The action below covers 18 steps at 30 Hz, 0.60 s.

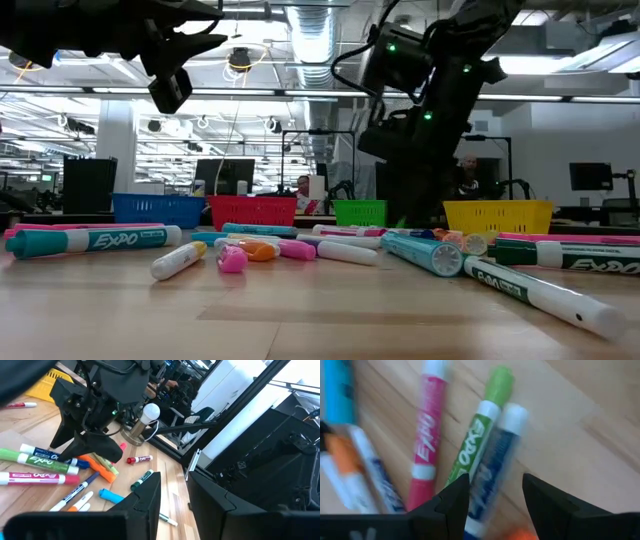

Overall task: Pick & Place Markers
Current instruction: Put the large blue marker pen into the yellow bin

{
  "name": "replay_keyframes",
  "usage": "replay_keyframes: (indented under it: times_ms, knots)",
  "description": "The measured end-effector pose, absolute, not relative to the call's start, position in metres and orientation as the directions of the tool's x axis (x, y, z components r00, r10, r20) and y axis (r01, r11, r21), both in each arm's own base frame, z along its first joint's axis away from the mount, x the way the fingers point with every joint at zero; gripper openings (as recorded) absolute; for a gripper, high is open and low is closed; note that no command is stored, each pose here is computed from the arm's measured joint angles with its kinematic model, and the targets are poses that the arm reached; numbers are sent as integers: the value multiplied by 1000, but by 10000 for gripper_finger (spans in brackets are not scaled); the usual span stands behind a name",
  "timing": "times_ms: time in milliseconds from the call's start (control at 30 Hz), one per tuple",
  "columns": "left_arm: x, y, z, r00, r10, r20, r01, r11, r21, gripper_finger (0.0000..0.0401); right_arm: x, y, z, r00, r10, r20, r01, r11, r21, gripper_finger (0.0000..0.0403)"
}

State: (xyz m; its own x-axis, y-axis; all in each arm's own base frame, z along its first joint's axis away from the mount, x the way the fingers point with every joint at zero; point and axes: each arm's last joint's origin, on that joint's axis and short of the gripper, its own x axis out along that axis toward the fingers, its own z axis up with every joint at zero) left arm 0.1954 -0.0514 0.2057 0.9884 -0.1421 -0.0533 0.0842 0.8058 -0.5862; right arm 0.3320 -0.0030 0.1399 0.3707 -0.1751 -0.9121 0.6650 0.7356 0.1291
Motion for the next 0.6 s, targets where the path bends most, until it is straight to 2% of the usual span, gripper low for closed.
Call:
replay_keyframes:
  times_ms: [367,467,600]
  knots:
    - [195,-51,206,988,-143,-54,83,800,-594,97,331,-4,132,336,-173,-926,671,734,106,165]
    - [195,-52,206,988,-143,-54,84,800,-594,97,330,-6,132,331,-162,-930,673,731,112,149]
    - [195,-51,206,988,-143,-54,83,800,-594,97,330,-6,132,331,-160,-930,674,730,114,107]
